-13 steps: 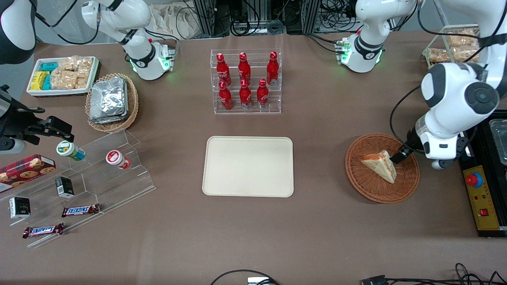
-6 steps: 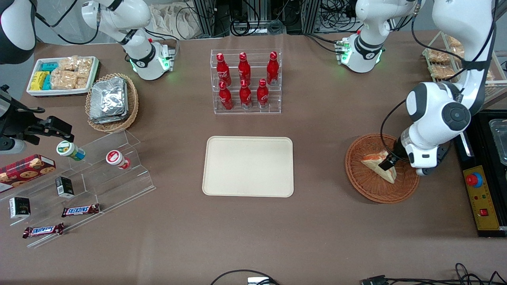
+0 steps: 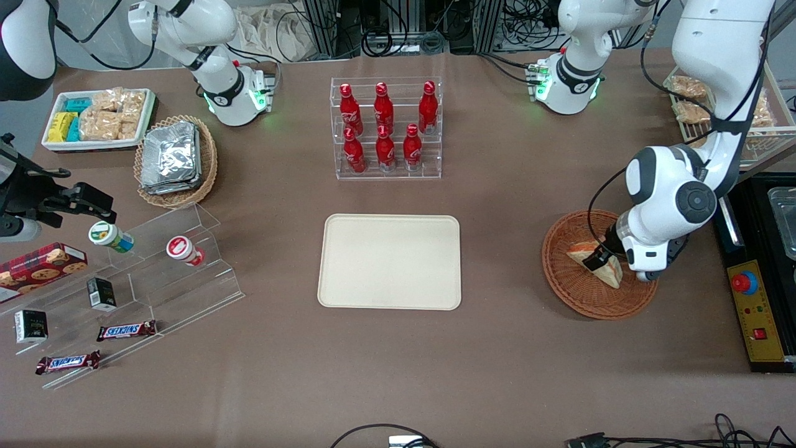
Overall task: Place sandwich from basket to tray
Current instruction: 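Lower the open left gripper onto the wrapped sandwich in the basket, then close the left gripper on the sandwich and lift it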
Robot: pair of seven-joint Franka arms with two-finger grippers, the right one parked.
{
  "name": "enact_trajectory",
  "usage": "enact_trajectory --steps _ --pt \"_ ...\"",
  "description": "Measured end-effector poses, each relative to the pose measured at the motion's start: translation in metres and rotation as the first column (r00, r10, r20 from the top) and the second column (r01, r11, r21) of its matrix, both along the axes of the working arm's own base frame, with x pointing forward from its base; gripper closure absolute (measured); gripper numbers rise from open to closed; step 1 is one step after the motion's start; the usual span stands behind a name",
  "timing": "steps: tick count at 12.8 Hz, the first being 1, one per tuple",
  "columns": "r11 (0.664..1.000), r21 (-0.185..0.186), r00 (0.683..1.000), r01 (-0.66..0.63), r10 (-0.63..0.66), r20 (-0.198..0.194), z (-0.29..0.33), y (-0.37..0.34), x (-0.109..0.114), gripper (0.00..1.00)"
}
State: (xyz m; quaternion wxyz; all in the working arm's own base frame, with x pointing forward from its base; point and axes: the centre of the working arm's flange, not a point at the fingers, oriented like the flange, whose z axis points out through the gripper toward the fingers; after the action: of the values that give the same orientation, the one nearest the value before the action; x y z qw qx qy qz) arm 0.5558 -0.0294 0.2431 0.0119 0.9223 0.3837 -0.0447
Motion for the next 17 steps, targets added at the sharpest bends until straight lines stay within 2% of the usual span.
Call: enact_trajectory --steps 5,6,9,10,13,15,17 --pt "1.000 -0.001 1.000 -0.003 0.003 0.010 0.001 0.001 0.003 0.55" --pt "1.000 -0.001 1.000 -0.003 0.003 0.015 0.003 0.001 0.005 0.61" --pt "1.000 0.001 1.000 -0.004 0.004 0.013 0.016 0.003 0.015 0.67" --pt "1.000 0.004 1.000 -0.004 0.004 -0.002 0.025 0.005 0.019 0.67" --pt "1.000 0.027 0.999 0.012 -0.011 -0.046 0.062 0.009 0.036 0.80" --pt "0.998 0.056 0.996 0.035 -0.030 -0.079 0.097 0.011 0.048 0.80" --pt "0.994 0.066 0.993 0.085 -0.079 -0.089 0.141 0.005 0.061 0.80"
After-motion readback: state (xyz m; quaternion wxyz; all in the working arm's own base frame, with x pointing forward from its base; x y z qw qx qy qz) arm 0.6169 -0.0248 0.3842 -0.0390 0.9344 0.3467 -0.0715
